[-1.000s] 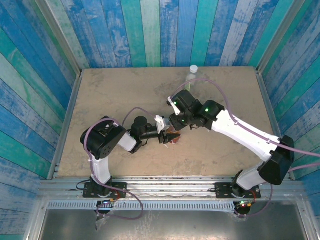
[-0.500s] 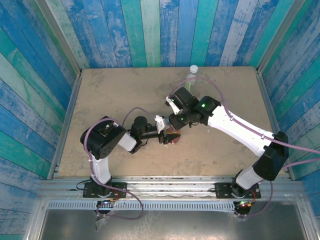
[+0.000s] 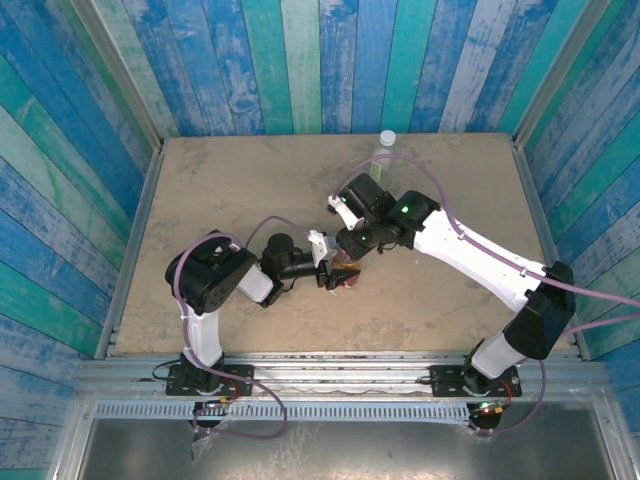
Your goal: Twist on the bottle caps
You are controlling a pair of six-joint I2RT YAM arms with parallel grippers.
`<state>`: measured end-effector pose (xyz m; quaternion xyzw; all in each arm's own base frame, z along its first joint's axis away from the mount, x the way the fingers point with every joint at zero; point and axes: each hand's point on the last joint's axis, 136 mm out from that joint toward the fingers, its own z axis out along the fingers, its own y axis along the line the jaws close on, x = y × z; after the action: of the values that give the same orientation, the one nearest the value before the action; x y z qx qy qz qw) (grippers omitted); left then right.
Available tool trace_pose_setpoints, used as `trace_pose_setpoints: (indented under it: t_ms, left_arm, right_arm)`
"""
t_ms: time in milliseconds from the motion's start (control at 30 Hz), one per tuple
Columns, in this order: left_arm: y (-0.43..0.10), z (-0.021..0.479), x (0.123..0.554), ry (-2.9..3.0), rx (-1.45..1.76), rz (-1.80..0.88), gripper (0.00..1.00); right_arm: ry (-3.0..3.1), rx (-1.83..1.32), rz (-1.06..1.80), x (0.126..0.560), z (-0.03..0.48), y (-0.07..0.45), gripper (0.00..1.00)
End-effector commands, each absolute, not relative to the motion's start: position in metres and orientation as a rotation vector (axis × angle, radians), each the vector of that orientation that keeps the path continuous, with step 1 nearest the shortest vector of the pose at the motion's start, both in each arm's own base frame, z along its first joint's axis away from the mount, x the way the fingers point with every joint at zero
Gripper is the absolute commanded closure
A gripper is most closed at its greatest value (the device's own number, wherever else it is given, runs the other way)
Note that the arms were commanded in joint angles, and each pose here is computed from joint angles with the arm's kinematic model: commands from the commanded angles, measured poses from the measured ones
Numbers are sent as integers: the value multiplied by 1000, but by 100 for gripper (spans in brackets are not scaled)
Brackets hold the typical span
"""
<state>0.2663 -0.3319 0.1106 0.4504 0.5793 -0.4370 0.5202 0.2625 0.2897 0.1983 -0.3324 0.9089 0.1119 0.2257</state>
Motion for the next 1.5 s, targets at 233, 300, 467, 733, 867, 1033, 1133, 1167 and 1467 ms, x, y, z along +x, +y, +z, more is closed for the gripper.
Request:
trace_pose_setpoints:
  t_ms: [233,300,467,733,867,1033,1133,1167,1467]
  left_arm:
    - [-334,96,263,1397,1108,-1079,30]
    - [-333,96,262,1395,1109,-1077,30]
    - [-331,95,261,1392,1102,-1069,22]
    - [-329,95,260,1397,1088,-1065,30]
    - [-329,94,260,1400,1096,-1067,36]
    - [-329,93,258,1399,1100,-1066,46]
    - [-329,93,258,1400,1105,-1070,47]
    - [-329,93,258,1402,1107,-1071,47]
    - [-332,91,260,1419,1121,-1083,50]
  right_arm:
    - [2614,-982,206,254,181,275,69]
    - [2618,-985,198,254,180,275,69]
    - [2625,-983,191,254,180,274,69]
    - [2624,-992,188,251,183,271,69]
    - [2625,-991,192,252,183,272,69]
    - [2616,-1018,216,249,186,276,69]
    - [2591,-1072,215,246,187,280,69]
    - [2584,-1093,211,245,187,281,69]
    - [2532,-1170,206,242,195,294,70]
